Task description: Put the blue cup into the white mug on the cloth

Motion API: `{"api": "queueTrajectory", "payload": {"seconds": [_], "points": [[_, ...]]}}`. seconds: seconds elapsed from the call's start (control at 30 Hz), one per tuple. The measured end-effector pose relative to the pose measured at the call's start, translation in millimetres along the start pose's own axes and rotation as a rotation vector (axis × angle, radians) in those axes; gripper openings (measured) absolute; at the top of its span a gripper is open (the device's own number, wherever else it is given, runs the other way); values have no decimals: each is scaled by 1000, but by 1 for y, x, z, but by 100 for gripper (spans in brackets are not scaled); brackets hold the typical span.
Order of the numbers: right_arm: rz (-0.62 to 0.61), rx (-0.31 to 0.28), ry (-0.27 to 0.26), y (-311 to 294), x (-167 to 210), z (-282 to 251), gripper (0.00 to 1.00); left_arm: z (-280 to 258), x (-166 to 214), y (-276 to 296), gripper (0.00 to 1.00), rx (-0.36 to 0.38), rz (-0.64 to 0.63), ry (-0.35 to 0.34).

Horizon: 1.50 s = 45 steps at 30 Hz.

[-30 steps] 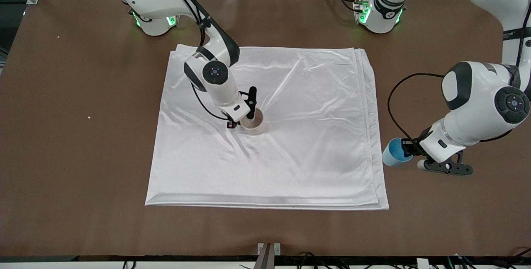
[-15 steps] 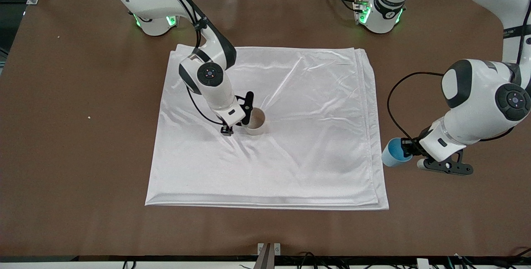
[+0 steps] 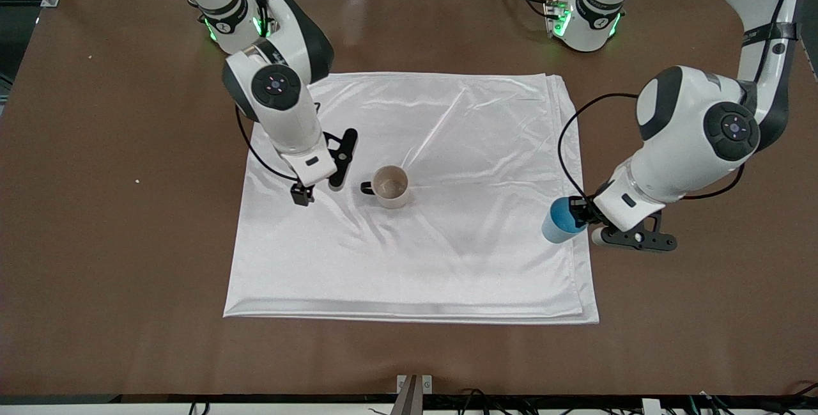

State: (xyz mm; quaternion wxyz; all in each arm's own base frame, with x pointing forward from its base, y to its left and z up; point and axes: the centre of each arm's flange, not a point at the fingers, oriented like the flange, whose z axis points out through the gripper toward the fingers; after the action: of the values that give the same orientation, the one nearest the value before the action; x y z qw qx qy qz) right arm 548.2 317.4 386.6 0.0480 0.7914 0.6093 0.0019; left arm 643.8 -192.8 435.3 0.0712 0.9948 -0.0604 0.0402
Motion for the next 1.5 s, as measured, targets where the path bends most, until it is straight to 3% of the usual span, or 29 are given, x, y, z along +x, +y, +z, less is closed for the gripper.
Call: {"api": "queueTrajectory", "payload": {"seconds": [0.33,0.6,1.0,1.3,1.5], "points": [[138,-33,-27,26,-84,-109,100,4,-14,62,4,-1,30,-12],[241,-56,-30,41,-141,-163,100,14,-41,140,4,-9,100,-35],[433,-79,-33,61,-230,-202,100,44,-86,229,4,-10,97,-84],[598,-45,-10,79,-305,-207,100,73,-112,286,4,20,77,-73],[691,-21,3,83,-322,-201,100,94,-114,311,4,16,80,-67]]}}
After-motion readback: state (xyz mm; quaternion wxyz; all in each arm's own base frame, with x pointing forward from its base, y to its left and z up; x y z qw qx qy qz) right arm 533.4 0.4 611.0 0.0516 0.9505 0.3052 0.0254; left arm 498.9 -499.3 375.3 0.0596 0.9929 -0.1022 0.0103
